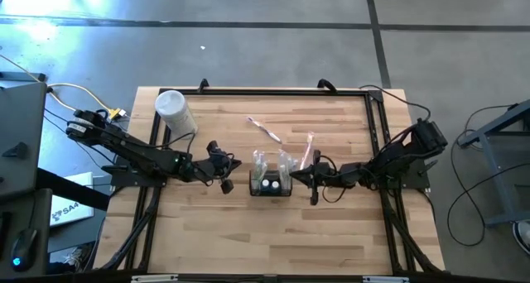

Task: Pick & Place toothbrushing station
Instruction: Put the green toothbrush into the black wire organizer

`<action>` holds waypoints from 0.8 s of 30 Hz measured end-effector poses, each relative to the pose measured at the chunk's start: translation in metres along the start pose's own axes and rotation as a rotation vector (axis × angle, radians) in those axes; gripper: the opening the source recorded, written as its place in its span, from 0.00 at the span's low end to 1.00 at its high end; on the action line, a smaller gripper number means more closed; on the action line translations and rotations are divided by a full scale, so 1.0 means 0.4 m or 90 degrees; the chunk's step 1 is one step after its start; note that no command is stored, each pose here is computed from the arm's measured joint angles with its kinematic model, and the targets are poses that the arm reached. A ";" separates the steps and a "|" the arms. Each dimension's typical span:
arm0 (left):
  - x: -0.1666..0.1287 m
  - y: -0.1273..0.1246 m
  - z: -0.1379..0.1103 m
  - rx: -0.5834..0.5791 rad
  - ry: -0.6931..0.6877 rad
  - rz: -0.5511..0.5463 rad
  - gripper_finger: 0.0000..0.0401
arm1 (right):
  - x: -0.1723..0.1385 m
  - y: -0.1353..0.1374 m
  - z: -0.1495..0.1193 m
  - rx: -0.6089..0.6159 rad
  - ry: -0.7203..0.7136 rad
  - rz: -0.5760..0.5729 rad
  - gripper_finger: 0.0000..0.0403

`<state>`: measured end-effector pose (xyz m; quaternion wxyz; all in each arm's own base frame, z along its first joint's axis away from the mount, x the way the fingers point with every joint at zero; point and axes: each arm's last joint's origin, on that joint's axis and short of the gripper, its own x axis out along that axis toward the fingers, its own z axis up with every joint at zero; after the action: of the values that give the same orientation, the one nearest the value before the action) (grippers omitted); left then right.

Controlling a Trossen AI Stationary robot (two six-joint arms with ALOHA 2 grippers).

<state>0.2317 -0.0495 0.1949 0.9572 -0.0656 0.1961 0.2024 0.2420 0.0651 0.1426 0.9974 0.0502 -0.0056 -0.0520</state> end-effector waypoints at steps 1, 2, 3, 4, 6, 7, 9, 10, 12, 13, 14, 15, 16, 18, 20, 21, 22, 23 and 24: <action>0.000 0.000 0.000 0.003 0.000 0.000 0.05 | 0.001 0.000 -0.002 -0.008 0.000 -0.010 0.01; 0.000 0.000 0.000 0.004 0.000 0.000 0.05 | 0.000 0.000 -0.005 -0.019 0.004 -0.022 0.01; 0.000 0.000 0.000 0.004 0.000 0.000 0.05 | -0.001 0.001 -0.007 -0.027 0.007 -0.031 0.01; 0.000 0.000 0.000 0.004 0.000 0.000 0.05 | -0.002 0.002 -0.007 -0.031 0.007 -0.038 0.01; 0.000 0.000 0.000 0.014 0.000 0.001 0.05 | -0.002 0.002 -0.009 -0.035 0.012 -0.041 0.01; 0.000 0.000 0.000 0.018 -0.001 0.002 0.05 | -0.003 0.002 -0.011 -0.036 0.016 -0.041 0.01; 0.000 0.000 0.000 0.020 -0.001 0.002 0.05 | -0.003 0.004 -0.012 -0.036 0.019 -0.040 0.01; 0.000 0.000 0.000 0.020 -0.001 0.002 0.05 | -0.004 0.005 -0.012 -0.036 0.019 -0.039 0.01; 0.000 0.000 0.000 0.025 -0.001 0.002 0.05 | -0.005 0.008 -0.013 -0.036 0.020 -0.036 0.01; 0.000 0.000 0.000 0.032 -0.001 0.002 0.05 | -0.005 0.009 -0.014 -0.038 0.022 -0.033 0.01; 0.000 0.000 0.000 0.034 -0.002 0.002 0.05 | -0.006 0.011 -0.014 -0.038 0.025 -0.025 0.01; 0.000 0.000 0.001 0.036 -0.002 0.002 0.05 | -0.006 0.013 -0.015 -0.039 0.026 -0.013 0.01; 0.000 0.000 0.001 0.036 -0.002 0.001 0.05 | -0.007 0.016 -0.015 -0.040 0.027 -0.002 0.01; 0.000 0.000 0.002 0.035 -0.004 0.001 0.05 | -0.008 0.020 -0.015 -0.039 0.027 0.015 0.01; 0.000 -0.001 0.003 0.038 -0.007 0.000 0.05 | -0.008 0.020 -0.015 -0.039 0.027 0.018 0.01; 0.000 -0.001 0.004 0.043 -0.010 -0.001 0.05 | -0.008 0.020 -0.015 -0.041 0.027 0.018 0.01; 0.000 -0.002 0.007 0.045 -0.015 -0.003 0.05 | -0.008 0.020 -0.015 -0.045 0.028 0.017 0.02; 0.000 -0.003 0.009 0.047 -0.021 -0.005 0.05 | -0.008 0.020 -0.016 -0.052 0.029 0.018 0.03; 0.000 -0.004 0.011 0.050 -0.025 -0.006 0.05 | -0.008 0.020 -0.016 -0.059 0.031 0.019 0.05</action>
<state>0.2338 -0.0500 0.1990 0.9637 -0.0249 0.1845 0.1912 0.2397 0.0742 0.1369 0.9991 0.0050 0.0204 -0.0360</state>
